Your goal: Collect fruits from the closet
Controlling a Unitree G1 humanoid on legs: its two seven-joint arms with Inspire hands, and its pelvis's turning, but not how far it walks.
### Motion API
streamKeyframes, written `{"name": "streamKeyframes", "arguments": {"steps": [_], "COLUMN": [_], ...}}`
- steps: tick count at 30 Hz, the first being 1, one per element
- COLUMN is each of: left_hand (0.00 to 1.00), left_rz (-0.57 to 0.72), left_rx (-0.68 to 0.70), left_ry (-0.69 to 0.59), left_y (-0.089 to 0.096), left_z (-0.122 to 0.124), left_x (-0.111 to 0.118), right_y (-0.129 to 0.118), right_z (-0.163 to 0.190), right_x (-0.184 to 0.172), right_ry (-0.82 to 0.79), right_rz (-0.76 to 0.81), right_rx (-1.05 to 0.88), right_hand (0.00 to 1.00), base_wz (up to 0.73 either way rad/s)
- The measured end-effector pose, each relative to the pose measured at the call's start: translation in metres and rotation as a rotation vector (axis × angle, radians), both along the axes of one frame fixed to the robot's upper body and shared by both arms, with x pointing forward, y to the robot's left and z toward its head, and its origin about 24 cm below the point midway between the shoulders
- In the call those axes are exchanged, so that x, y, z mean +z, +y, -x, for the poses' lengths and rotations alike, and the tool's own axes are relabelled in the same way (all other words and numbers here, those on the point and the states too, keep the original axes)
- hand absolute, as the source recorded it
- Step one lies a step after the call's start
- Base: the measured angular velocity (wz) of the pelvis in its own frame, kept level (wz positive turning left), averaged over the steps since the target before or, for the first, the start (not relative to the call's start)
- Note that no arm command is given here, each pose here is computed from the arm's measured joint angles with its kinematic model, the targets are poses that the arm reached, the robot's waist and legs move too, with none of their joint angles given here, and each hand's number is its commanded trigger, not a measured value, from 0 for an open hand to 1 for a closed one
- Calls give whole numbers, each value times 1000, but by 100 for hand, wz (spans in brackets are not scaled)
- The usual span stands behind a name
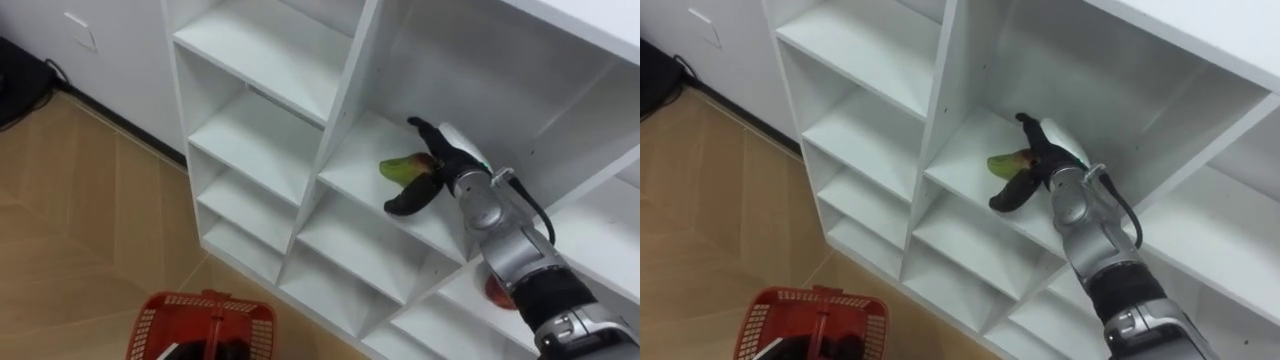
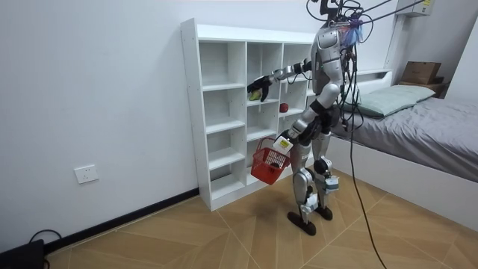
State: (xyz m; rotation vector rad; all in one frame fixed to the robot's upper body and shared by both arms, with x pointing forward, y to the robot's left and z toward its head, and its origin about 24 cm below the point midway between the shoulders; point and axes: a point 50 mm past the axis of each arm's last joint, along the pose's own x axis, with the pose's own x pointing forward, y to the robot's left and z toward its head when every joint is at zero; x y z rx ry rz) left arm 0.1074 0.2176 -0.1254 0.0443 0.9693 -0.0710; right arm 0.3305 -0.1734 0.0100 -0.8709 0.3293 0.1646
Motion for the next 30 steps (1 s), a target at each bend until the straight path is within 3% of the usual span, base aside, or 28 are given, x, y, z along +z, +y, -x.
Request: {"name": "streamKeyframes", "arguments": {"steps": [1,3,4,30], "left_hand": [100,100,100,100], "left_rz": [1,1,1,4], "left_rx": [1,1,1,-14], "left_ry": [-1,-3,-3,-13], "left_y": [0,0,0,-7], "left_z": [0,0,0,-6], "left_x": [0,0,0,1], "right_y": [-1,-2,-2,-12], "right_z": [0,0,0,-4], "right_x": [0,0,0,1], "right_ry": [0,-2,-2,20], "right_rz": [-1,-5,-6,11], "right_rx": [-1,1,1,-26], "right_hand": [13,52,100,100], "base_wz": [0,0,0,0]}}
